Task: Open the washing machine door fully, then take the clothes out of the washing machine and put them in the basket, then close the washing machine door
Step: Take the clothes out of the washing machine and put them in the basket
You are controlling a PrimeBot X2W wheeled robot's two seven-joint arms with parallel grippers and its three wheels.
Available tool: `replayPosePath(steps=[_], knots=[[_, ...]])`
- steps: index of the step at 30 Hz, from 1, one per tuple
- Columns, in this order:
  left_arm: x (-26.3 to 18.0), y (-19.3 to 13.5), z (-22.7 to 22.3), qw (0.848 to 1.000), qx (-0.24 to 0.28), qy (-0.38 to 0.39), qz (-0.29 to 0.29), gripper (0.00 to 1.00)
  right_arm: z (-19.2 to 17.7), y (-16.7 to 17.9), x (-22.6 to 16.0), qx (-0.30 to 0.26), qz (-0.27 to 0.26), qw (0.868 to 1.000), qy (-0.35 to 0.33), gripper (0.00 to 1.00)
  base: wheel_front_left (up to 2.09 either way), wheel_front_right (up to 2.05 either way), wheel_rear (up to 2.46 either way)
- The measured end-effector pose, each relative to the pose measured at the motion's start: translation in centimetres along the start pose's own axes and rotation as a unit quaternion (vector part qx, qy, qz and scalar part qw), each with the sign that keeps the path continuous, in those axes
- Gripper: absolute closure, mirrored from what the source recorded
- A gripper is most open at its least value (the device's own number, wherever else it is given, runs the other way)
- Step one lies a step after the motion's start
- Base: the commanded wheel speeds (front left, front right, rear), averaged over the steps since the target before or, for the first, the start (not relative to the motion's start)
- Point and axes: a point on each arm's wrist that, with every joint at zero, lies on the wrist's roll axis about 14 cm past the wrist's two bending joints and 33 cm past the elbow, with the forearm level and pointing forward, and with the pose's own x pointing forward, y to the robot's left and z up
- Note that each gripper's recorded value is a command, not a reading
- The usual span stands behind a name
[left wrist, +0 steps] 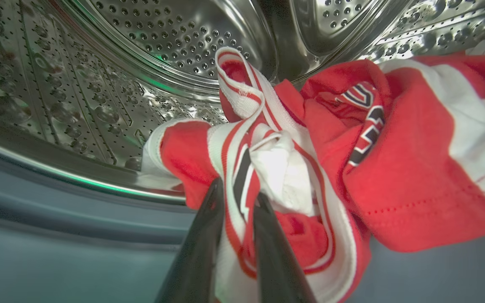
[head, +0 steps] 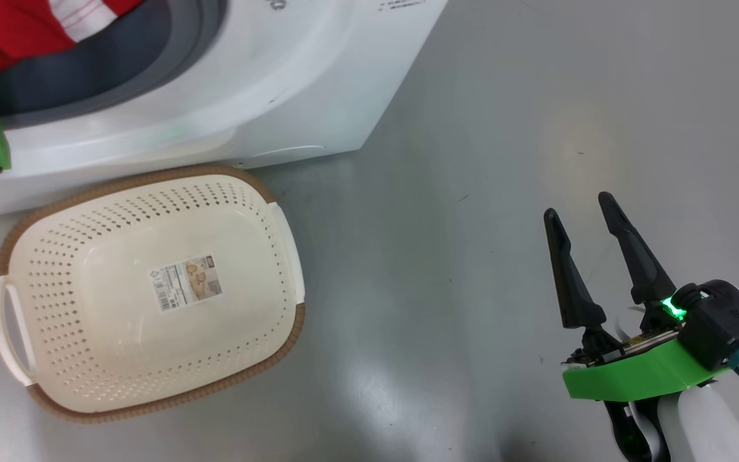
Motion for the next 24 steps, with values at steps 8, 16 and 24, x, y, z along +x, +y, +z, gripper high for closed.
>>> replayPosePath(steps=[8,16,24], knots=[[-1.2,0.0,1.0,0.999,-0.039,-0.028,-0.002,1.0,0.3,0.5,0.3,0.003,0.008,1.0,-0.006,0.0,0.0,0.0,0.0],[-2.9,0.3,2.3,0.997,-0.053,-0.059,0.0,1.0,1.1,1.1,0.5,0.005,0.017,1.0,-0.018,0.0,0.0,0.0,0.0],[-5.4,0.4,3.4,0.995,-0.066,-0.08,-0.001,1.0,2.2,1.6,0.4,0.007,0.024,0.999,-0.033,0.0,0.0,0.0,0.0]])
